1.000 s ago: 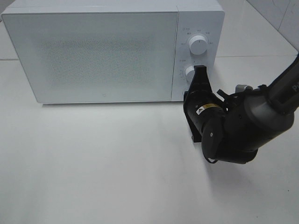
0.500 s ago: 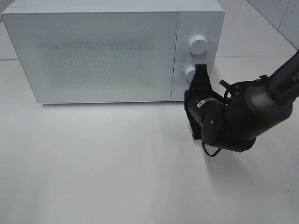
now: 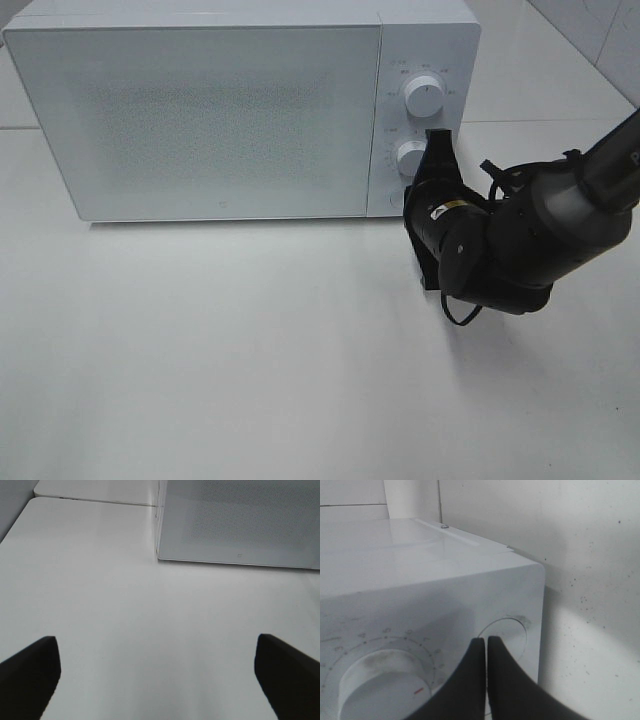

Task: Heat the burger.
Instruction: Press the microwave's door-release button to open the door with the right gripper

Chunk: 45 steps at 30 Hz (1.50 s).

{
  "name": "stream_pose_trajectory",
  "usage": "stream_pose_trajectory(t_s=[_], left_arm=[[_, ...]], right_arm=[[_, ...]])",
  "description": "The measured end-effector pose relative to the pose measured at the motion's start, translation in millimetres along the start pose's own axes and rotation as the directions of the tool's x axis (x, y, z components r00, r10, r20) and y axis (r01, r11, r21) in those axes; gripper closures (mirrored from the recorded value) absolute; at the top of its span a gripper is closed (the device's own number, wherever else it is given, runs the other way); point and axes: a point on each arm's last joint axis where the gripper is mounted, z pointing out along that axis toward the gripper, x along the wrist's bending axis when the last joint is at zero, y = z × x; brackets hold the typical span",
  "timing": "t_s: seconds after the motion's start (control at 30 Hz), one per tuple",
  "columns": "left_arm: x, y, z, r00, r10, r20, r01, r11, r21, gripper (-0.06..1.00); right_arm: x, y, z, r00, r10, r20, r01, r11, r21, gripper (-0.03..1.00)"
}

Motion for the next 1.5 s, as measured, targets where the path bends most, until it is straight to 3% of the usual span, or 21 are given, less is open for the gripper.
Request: stream_pose_trajectory(t_s=[0.87, 1.5], left_arm=[[0, 0, 0, 1.0, 0.0, 0.0, 0.0, 1.0, 0.0, -0.03], [0, 0, 0, 1.0, 0.0, 0.0, 0.0, 1.0, 0.0, -0.03]], right_arm=[[-7, -8, 20, 1.0, 0.009, 0.01, -0.009, 1.0, -0.006, 0.97], [0, -15, 30, 0.996, 0.087, -0.02, -0.089, 0.99, -0.108, 0.97]])
